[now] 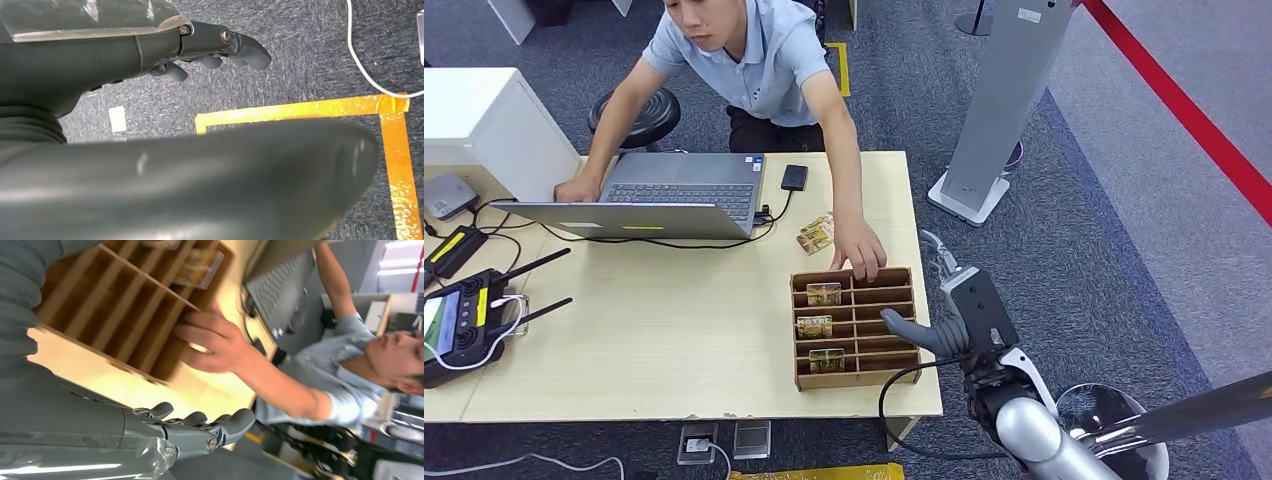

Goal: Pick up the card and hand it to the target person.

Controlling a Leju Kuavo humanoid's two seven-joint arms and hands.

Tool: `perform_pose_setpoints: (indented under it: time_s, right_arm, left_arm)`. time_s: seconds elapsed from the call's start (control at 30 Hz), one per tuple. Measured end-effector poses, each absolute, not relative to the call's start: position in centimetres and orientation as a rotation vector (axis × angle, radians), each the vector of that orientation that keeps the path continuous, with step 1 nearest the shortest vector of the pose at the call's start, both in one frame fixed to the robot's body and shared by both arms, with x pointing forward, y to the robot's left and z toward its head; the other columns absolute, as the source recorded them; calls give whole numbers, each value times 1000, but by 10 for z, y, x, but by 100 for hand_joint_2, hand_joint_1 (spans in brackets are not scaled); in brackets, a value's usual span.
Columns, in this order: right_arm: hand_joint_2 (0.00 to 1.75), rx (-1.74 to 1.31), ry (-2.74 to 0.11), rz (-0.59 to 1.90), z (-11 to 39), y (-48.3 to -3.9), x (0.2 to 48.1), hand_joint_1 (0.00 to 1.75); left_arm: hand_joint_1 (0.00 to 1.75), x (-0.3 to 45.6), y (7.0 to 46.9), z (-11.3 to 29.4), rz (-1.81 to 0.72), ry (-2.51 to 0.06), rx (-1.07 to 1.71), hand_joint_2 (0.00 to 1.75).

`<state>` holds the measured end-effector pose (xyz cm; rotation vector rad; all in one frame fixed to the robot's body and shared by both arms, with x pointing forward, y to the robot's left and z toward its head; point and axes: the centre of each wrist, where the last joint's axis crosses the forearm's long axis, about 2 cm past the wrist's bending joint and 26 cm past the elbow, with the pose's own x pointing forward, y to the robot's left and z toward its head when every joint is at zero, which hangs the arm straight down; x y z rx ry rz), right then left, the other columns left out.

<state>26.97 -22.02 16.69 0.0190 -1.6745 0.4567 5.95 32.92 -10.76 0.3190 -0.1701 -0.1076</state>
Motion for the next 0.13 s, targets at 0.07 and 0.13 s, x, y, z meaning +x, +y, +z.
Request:
perform_pose_setpoints:
  time_s: [0.07, 0.13]
  right_arm:
    - [175, 53, -1640, 449, 159, -225, 260, 0]
    - [175, 68, -1620, 446, 155, -228, 254, 0]
  left_arm:
    - [0, 60, 329, -108, -107, -170, 319, 0]
    - [0, 60, 329, -108, -108, -171, 319, 0]
